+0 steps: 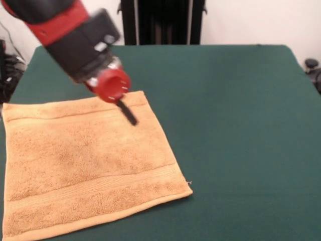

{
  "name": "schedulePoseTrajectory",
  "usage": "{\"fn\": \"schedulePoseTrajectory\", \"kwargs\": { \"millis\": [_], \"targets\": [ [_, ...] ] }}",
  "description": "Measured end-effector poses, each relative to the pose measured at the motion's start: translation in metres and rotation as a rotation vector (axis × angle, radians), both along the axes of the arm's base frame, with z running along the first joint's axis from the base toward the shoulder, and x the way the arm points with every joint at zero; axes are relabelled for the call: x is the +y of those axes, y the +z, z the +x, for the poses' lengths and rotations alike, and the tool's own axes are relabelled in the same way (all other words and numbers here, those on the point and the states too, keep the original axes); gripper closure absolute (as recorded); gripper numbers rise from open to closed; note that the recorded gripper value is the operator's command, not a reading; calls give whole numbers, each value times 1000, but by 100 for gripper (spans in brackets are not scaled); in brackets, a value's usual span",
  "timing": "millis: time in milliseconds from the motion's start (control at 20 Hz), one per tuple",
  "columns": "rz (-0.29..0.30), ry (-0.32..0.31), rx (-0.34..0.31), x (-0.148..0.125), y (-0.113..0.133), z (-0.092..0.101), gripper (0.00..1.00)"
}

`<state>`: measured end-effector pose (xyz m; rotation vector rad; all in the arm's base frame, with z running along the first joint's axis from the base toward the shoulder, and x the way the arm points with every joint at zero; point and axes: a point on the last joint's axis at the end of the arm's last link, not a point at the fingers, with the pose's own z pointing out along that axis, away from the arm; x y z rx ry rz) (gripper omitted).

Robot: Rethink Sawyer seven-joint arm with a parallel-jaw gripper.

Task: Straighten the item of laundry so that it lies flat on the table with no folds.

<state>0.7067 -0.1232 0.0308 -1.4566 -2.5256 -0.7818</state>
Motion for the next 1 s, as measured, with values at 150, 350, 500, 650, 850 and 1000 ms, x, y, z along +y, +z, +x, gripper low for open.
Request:
{"fn": "schedulePoseTrajectory", "kwargs": {
  "millis": [150,350,500,650,850,1000],
  "targets": [
    [-94,23,3,-38,2,-14,100],
    [-186,68,2,-82,-3,-32,100],
    [-270,74,-11,-132,-14,-53,100],
    [-346,60,-28,-176,-28,-71,100],
    [-440,40,-50,-224,-54,-98,100],
    [-475,55,-52,-238,-68,-112,100]
  ]
}}
